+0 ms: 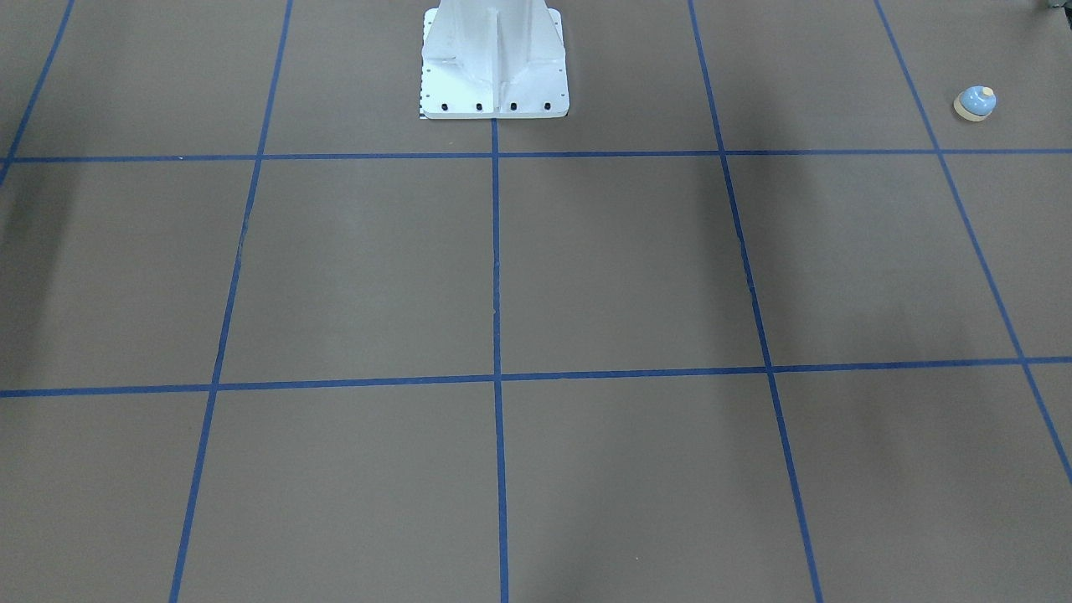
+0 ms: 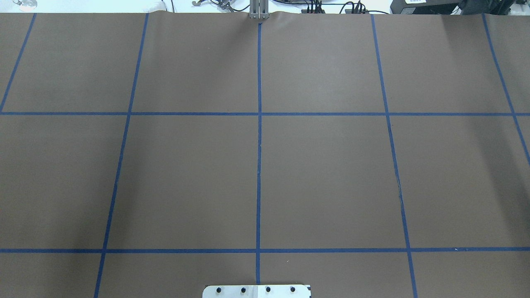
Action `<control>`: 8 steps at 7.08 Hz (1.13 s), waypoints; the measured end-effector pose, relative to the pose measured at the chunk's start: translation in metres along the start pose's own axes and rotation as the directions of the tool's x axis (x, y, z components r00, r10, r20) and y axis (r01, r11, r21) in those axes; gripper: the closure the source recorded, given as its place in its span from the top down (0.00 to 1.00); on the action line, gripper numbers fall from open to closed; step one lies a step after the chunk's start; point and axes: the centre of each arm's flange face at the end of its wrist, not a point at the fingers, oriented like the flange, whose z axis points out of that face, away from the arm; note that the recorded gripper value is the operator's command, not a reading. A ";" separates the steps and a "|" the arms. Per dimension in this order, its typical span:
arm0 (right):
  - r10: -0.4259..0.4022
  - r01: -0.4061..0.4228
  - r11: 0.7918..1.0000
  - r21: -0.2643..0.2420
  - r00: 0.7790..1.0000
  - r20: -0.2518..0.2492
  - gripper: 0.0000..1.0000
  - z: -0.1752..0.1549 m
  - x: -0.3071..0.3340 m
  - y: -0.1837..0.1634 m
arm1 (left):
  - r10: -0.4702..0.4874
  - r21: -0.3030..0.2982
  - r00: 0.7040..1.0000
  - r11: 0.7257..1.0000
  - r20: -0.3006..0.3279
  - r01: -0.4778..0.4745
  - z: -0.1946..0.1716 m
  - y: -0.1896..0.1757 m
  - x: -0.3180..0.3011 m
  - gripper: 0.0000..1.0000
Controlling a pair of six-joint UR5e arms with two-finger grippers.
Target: Place and press bell with both arms
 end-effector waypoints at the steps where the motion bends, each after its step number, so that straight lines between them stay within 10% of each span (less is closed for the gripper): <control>1: 0.000 0.000 1.000 0.000 1.000 0.000 1.00 0.000 0.000 0.001 | 0.000 -0.001 1.000 1.000 0.000 0.000 0.000 0.001 0.000 1.00; 8: -0.003 0.003 1.000 0.005 1.000 0.009 1.00 -0.002 -0.002 0.003 | 0.037 0.048 0.990 0.998 0.139 -0.044 -0.038 -0.014 0.018 1.00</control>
